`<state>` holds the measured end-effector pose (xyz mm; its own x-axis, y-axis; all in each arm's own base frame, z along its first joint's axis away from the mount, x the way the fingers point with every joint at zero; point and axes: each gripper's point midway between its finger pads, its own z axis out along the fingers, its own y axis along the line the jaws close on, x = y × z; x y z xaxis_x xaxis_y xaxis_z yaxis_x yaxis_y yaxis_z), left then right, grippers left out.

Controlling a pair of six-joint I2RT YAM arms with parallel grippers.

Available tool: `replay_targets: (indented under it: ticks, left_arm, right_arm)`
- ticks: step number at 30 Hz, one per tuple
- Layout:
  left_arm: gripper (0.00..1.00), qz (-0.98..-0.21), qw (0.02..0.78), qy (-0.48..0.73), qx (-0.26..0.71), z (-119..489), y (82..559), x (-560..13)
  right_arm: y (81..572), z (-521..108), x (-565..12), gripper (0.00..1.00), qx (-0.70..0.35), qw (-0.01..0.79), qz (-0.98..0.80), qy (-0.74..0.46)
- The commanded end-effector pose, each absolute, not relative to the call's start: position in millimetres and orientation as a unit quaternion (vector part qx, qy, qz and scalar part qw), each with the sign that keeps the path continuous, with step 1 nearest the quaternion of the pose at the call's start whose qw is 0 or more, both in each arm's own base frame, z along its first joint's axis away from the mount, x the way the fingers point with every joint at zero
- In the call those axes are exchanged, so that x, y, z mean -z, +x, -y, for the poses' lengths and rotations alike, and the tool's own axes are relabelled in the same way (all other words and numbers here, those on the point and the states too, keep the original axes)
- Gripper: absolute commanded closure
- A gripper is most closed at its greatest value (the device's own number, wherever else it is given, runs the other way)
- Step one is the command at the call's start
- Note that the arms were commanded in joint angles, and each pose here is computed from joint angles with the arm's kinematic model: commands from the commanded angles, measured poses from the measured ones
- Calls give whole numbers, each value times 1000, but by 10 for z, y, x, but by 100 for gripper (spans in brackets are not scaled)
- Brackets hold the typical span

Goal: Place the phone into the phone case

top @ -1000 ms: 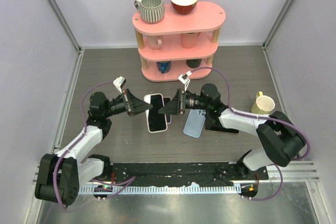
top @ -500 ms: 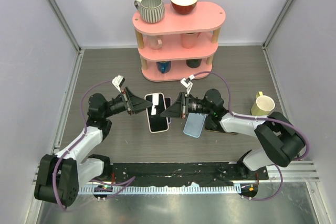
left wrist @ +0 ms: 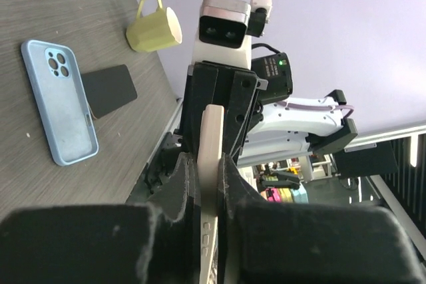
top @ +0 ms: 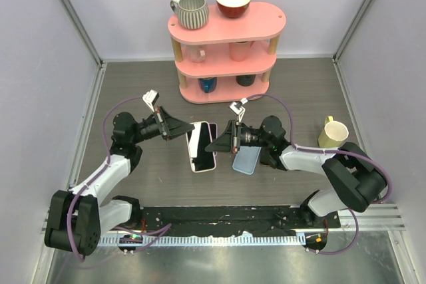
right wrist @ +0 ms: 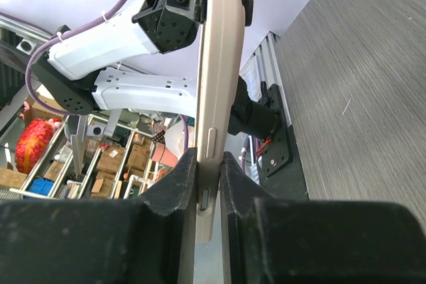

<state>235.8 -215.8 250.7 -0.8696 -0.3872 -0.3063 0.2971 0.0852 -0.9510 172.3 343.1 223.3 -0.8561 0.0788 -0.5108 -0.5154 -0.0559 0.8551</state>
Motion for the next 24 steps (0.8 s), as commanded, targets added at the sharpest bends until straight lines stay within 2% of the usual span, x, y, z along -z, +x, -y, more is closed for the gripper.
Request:
replay_targets:
  ticks: [1, 5, 7, 10, 13, 14, 16, 17, 19, 20, 22, 23, 24]
  left_arm:
    - [100, -705, 278, -12, 652, 2139, 2429, -2516]
    - [100, -745, 278, -16, 606, 2088, 2423, -2340]
    - [100, -754, 303, 7, 582, 2056, 2436, -2361]
    - [97, -769, 303, 11, 563, 2031, 2429, -2338]
    - [82, -771, 300, 12, 562, 2027, 2423, -2350]
    - [73, -772, 298, 11, 562, 2028, 2421, -2350]
    - [62, -772, 299, 10, 561, 2027, 2432, -2373]
    - [51, -774, 296, 8, 560, 2025, 2429, -2369]
    - [40, -774, 303, 5, 556, 2016, 2460, -2404]
    - [22, -780, 296, -1, 552, 2005, 2449, -2383]
    - [5, -782, 313, 7, 539, 1981, 2481, -2450]
    - [0, -789, 310, 3, 530, 1959, 2469, -2433]
    - [0, -789, 325, 13, 521, 1941, 2498, -2504]
  right_arm:
    - [1631, -3413, -2644, 99, -737, 256, -588, -213]
    - [1640, -3415, -2683, 99, -737, 261, -586, -213]
    - [1664, -3416, -2679, 99, -733, 264, -591, -210]
    - [1704, -3428, -2667, 99, -725, 271, -599, -205]
    - [1743, -3434, -2663, 99, -720, 277, -604, -198]
    - [1747, -3433, -2664, 99, -720, 278, -605, -197]
    - [1758, -3431, -2676, 99, -722, 279, -604, -190]
    - [1749, -3425, -2673, 99, -723, 278, -603, -189]
    - [1734, -3415, -2699, 99, -728, 278, -597, -188]
    - [1727, -3409, -2695, 99, -729, 278, -597, -188]
    - [1720, -3404, -2697, 99, -729, 278, -597, -188]
    - [1719, -3399, -2677, 99, -728, 277, -599, -185]
    - [1714, -3395, -2671, 99, -728, 276, -599, -185]
